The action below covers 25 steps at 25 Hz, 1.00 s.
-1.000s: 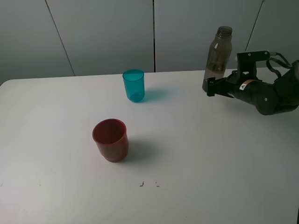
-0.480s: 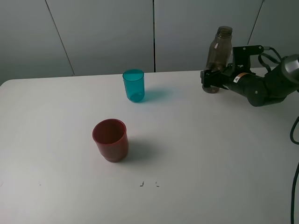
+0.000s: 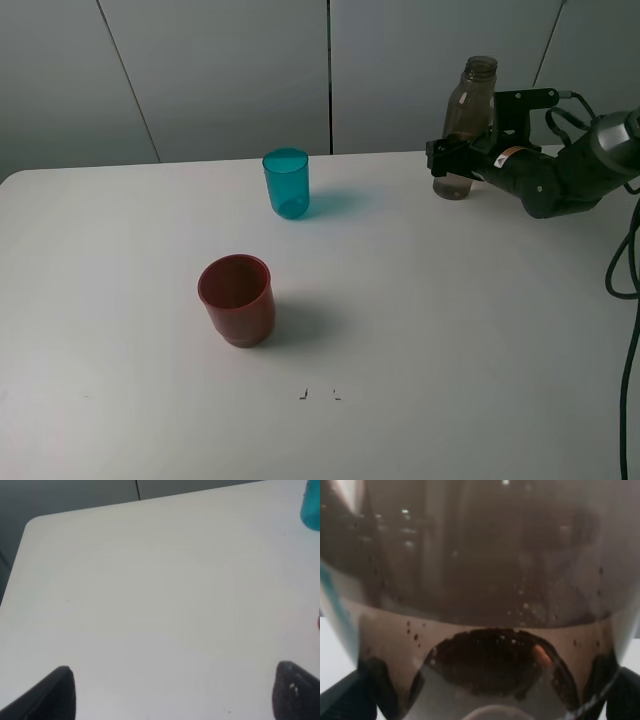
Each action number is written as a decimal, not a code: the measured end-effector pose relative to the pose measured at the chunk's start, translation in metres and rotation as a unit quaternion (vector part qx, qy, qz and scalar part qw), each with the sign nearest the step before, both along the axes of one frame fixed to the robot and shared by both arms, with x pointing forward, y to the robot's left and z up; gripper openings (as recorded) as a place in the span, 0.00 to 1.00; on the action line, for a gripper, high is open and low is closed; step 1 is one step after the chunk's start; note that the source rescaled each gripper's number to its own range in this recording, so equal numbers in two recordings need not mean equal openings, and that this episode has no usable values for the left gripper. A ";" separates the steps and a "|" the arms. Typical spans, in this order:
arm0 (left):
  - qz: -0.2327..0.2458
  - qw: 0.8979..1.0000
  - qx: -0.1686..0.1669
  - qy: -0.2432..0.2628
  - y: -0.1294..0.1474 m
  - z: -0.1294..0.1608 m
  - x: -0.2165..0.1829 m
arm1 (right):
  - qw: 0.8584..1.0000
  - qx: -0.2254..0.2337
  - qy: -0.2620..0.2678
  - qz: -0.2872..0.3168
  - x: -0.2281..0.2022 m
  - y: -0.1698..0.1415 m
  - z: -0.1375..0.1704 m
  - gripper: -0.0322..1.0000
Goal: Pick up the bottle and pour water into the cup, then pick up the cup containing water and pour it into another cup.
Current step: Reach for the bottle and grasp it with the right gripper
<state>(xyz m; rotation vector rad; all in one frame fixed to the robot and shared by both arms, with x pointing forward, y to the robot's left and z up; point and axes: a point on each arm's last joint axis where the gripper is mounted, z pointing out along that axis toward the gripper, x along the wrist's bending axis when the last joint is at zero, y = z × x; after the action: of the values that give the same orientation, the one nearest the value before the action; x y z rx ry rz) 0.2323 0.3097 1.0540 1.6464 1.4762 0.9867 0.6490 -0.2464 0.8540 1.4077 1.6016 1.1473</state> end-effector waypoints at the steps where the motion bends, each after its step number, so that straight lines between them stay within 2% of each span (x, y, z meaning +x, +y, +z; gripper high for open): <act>1: 0.000 1.000 0.000 0.000 0.000 0.000 0.000 | 1.000 0.000 -0.001 0.000 0.001 0.000 0.000 1.00; 24: 0.002 1.000 -0.003 0.000 0.000 0.000 0.000 | 1.000 0.016 -0.015 -0.010 0.018 -0.002 -0.003 1.00; 25: 0.002 1.000 -0.003 0.000 0.000 0.000 0.000 | 1.000 0.016 -0.015 -0.010 0.018 -0.002 -0.003 0.94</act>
<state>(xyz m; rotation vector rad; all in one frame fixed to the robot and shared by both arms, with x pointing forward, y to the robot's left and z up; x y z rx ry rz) 0.2323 0.3097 1.0540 1.6403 1.4808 0.9829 0.6674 -0.2480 0.8508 1.4181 1.5514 1.1800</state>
